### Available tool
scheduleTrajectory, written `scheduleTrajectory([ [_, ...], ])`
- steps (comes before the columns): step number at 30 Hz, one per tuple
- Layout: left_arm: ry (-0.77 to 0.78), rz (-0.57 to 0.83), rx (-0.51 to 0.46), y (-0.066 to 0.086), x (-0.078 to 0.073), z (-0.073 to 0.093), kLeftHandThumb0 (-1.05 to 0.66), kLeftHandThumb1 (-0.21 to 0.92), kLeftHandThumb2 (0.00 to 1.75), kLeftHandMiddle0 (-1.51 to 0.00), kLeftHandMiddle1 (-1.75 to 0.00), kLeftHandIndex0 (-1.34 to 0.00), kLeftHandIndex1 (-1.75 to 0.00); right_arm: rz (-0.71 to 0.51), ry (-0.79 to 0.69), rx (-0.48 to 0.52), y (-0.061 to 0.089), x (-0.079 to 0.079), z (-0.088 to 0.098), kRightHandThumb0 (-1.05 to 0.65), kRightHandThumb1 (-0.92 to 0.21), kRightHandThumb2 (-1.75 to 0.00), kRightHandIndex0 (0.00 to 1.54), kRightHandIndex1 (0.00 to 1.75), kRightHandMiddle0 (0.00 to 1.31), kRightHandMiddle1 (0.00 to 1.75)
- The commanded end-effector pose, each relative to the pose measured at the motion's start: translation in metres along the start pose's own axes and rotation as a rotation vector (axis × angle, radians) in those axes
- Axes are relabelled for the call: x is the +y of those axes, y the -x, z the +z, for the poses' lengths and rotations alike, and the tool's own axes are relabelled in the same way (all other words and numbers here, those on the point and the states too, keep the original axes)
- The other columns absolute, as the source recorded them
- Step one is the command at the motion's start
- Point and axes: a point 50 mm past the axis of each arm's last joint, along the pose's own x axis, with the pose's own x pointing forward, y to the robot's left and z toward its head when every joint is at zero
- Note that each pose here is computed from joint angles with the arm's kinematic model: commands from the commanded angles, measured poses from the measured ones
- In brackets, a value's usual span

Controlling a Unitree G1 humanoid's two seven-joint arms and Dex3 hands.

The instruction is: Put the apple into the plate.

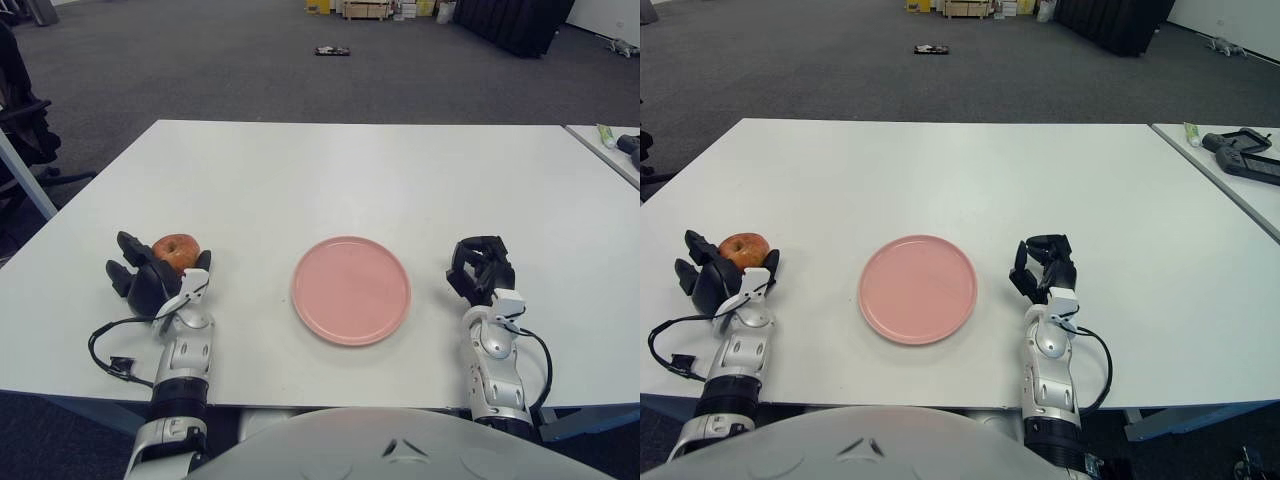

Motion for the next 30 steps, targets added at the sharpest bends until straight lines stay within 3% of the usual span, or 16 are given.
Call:
scheduleTrajectory([
  [1,-0.008,-0.014,0.030,0.000,-0.005,-0.007,-1.04,0.57,0.68,-0.02,-0.20,0.00,-0.04,-0.003,-0.013,-0.013,0.000,0.000,0.001,-0.38,-0.67,-0.87,0.56,1.33,0.34,1.75],
  [13,0.008,-0.010,-0.051,-0.008,-0.005,0.003,-1.04,0.58,0.66,0.00,-0.26,0.00,-0.05,0.000,-0.007,-0.019,0.001,-0.001,0.001,-0.38,-0.67,-0.88,0.56,1.34,0.35,1.75],
  [20,0.017,-0.018,-0.064,-0.009,-0.005,0.007,-1.04,0.57,0.66,0.00,-0.35,0.00,-0.19,-0.001,-0.013,-0.030,0.001,-0.001,0.002,-0.38,-0.66,-0.89,0.56,1.35,0.35,1.75],
  [23,0.025,-0.025,-0.069,-0.009,-0.005,0.008,-1.02,0.58,0.66,0.00,-0.40,0.00,-0.29,-0.003,-0.023,-0.032,0.001,-0.001,0.002,-0.38,-0.66,-0.89,0.56,1.34,0.35,1.75],
  [25,0.034,-0.028,-0.074,-0.009,-0.004,0.010,-1.01,0.59,0.65,0.00,-0.49,0.00,-0.52,-0.004,-0.029,-0.032,0.002,-0.001,0.003,-0.38,-0.66,-0.89,0.56,1.33,0.35,1.75],
  [27,0.041,-0.033,-0.084,-0.009,-0.004,0.011,-1.00,0.60,0.65,0.00,-0.52,0.00,-0.60,-0.008,-0.032,-0.027,0.002,-0.001,0.003,-0.38,-0.66,-0.88,0.55,1.33,0.35,1.75],
  [30,0.050,-0.050,-0.107,-0.009,-0.004,0.014,-0.93,0.59,0.68,0.00,-0.77,0.00,-1.01,-0.016,-0.039,-0.019,0.003,-0.001,0.003,-0.38,-0.66,-0.88,0.55,1.32,0.35,1.75],
])
